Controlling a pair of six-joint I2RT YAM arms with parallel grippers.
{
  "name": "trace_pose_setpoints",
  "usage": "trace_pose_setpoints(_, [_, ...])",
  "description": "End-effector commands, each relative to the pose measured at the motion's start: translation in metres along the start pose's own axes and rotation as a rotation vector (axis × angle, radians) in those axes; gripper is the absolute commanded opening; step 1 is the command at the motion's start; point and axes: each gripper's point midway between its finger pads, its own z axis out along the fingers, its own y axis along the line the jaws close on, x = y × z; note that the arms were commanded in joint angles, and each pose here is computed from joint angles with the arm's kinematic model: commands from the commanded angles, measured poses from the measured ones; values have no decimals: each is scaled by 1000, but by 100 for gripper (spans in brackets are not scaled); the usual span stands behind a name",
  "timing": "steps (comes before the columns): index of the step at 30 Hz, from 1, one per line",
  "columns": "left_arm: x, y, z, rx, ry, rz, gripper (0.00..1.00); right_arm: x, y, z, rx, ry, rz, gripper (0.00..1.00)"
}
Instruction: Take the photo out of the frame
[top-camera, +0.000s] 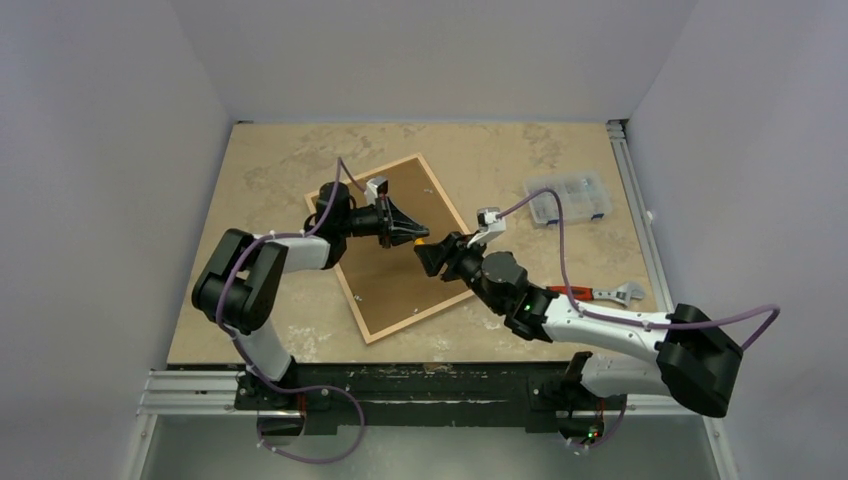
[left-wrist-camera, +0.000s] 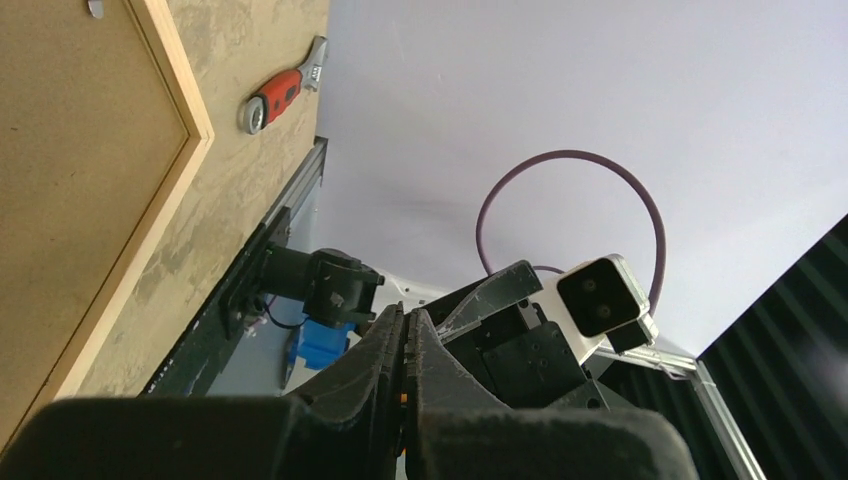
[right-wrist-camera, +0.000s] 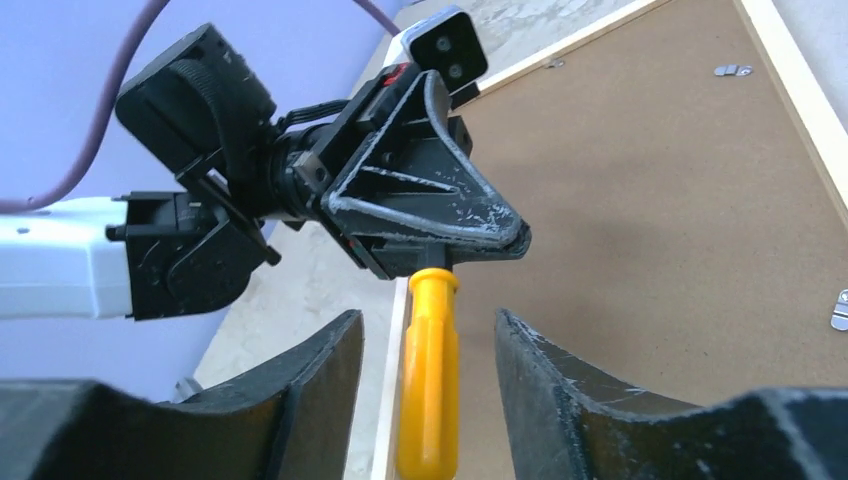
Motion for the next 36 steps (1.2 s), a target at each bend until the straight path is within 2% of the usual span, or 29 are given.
trace_pose_setpoints(1, [1, -16, -4, 63, -8, 50, 0, -27, 11, 12, 10, -119, 60, 48])
trace_pose_setpoints(16, [-2, -13, -7, 54, -26, 31, 0, -17, 3, 16, 127, -153, 36, 37])
trace_pose_setpoints(17, [-2, -13, -7, 54, -26, 30, 0, -17, 3, 17, 127, -152, 32, 33])
trace_pose_setpoints(19, [-2, -13, -7, 54, -27, 30, 0, -17, 6, 17, 116, -146, 21, 20])
trace_pose_setpoints(20, [-2, -13, -7, 53, -28, 31, 0, -16, 7, 18, 109, -142, 16, 12])
trace_pose_setpoints(21, [-2, -13, -7, 52, -28, 32, 0, -15, 8, 18, 105, -137, 10, 0])
trace_pose_setpoints(22, [-3, -13, -8, 53, -30, 37, 0, -14, 7, 18, 107, -134, 7, 0])
trace_pose_setpoints(23, [-3, -14, -8, 54, -31, 46, 3, -12, 6, 18, 113, -125, -3, 0])
trace_pose_setpoints(24, [-3, -16, -9, 57, -35, 60, 14, -11, 1, 15, 130, -115, -16, 0])
trace_pose_setpoints(25, [-3, -17, -10, 56, -42, 77, 30, -8, -3, 12, 146, -103, -27, 0])
trace_pose_setpoints(26, [-4, -16, -11, 39, -49, 79, 39, -5, -10, 7, 166, -87, -40, 0])
trace_pose_setpoints(28, [-6, -16, -14, 15, -65, 112, 50, -1, -25, -5, 214, -58, -75, 0])
trace_pose_setpoints(31, [-10, -14, -21, -51, -105, 156, 57, 2, -51, -23, 306, 9, -191, 0])
trace_pose_setpoints(36, [-15, -18, -41, -254, -218, 323, 58, 18, -90, -52, 425, 193, -310, 0])
